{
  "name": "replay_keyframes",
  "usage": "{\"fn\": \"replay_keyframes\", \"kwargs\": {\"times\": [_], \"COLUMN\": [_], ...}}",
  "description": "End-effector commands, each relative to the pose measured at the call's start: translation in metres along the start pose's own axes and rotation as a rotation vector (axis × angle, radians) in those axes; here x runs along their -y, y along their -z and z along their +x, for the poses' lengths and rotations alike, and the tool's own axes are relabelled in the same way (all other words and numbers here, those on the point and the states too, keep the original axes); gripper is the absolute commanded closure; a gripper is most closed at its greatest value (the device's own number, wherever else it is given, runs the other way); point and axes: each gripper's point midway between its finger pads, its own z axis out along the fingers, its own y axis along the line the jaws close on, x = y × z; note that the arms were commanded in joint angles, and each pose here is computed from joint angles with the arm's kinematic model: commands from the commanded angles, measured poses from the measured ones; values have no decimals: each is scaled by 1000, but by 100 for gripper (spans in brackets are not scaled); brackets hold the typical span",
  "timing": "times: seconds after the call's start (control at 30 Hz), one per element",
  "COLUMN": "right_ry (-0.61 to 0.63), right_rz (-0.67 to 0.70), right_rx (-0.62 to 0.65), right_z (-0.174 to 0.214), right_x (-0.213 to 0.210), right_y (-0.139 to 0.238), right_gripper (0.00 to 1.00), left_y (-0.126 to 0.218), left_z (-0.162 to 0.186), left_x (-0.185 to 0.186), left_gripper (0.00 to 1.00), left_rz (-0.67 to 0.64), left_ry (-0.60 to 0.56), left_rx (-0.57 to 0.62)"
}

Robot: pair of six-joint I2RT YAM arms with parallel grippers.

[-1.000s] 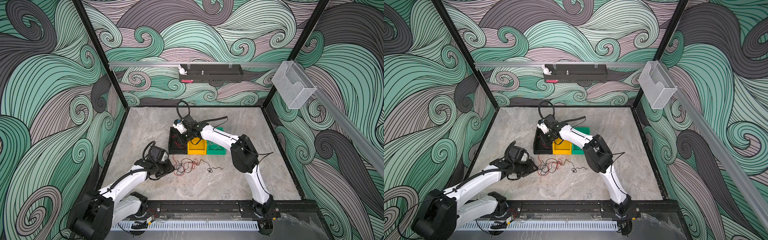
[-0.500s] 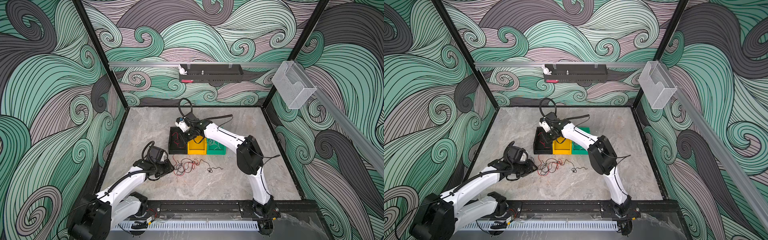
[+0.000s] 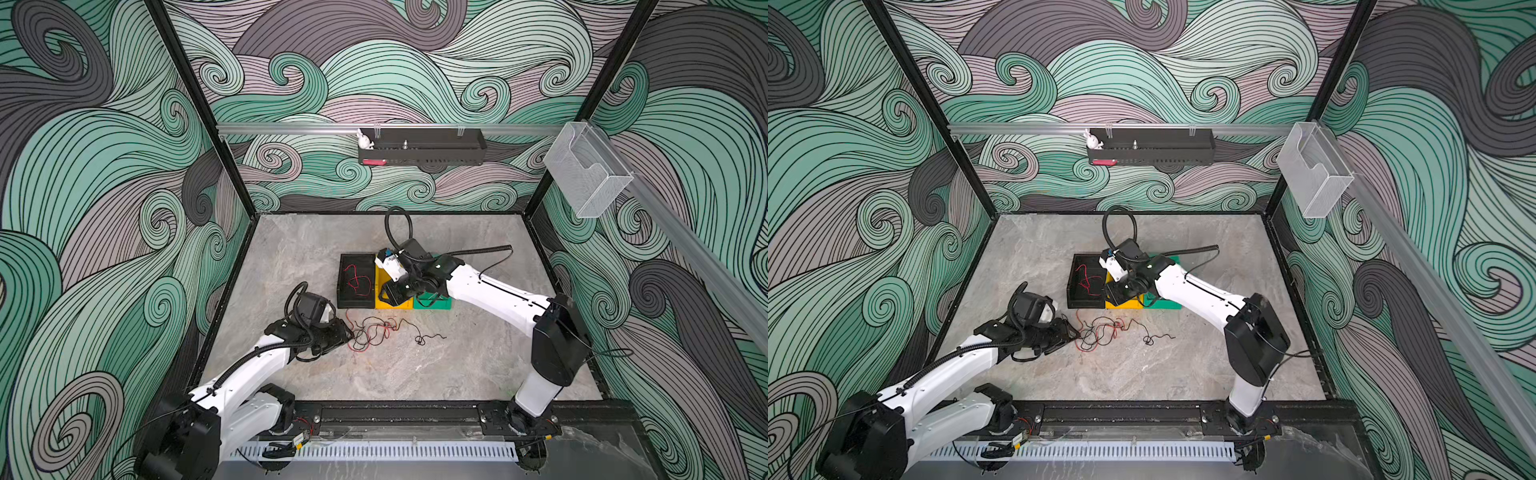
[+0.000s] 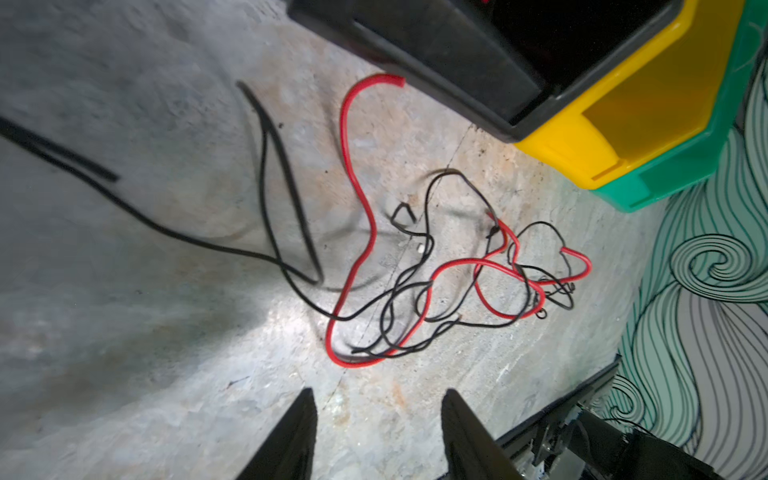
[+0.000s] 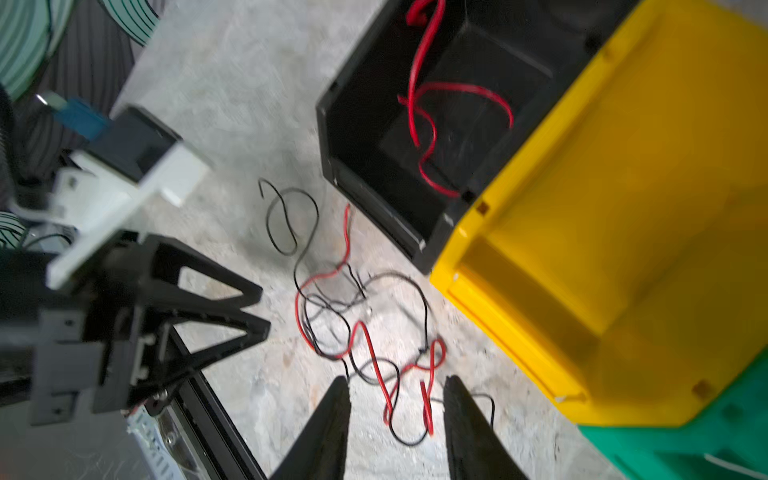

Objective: Untangle the cables
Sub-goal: 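Release the red wire and move the right gripper down to the tangle, then pinch another red wire in the tangle with the right gripper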

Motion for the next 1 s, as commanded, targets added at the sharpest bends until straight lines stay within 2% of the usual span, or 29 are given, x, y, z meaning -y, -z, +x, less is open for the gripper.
{"fn": "replay_keyframes", "kwargs": {"times": [0.0, 0.33, 0.43, 0.6, 0.7, 0.77, 0.8, 0.97], "right_ry": [-50, -134, -146, -171, -180, -187, -187, -191], "right_rz": [17, -43, -70, -102, -102, -102, -103, -115], "right_rx": [40, -4, 4, -8, -4, -3, 6, 39], "right_z": [8, 38, 37, 43, 48, 54, 54, 62], "right_x": [7, 12, 12, 10, 11, 12, 12, 8], "right_y": [7, -25, -38, -48, -48, -47, -45, -29], "right_gripper": [60, 63, 73, 76, 79, 90, 92, 97], "left_y": [-1, -17, -24, -32, -35, -37, -39, -48], "left_z": [-2, 3, 6, 4, 2, 0, 0, -2], "left_x": [24, 48, 50, 54, 54, 57, 58, 62], "left_gripper": [47, 46, 46, 46, 46, 46, 46, 47], "left_rz": [104, 77, 71, 54, 50, 58, 61, 78], "left_ry": [-16, -83, -85, -101, -103, -106, -106, -115], "left_rx": [-7, -24, -24, -20, -10, -7, -8, -8]}}
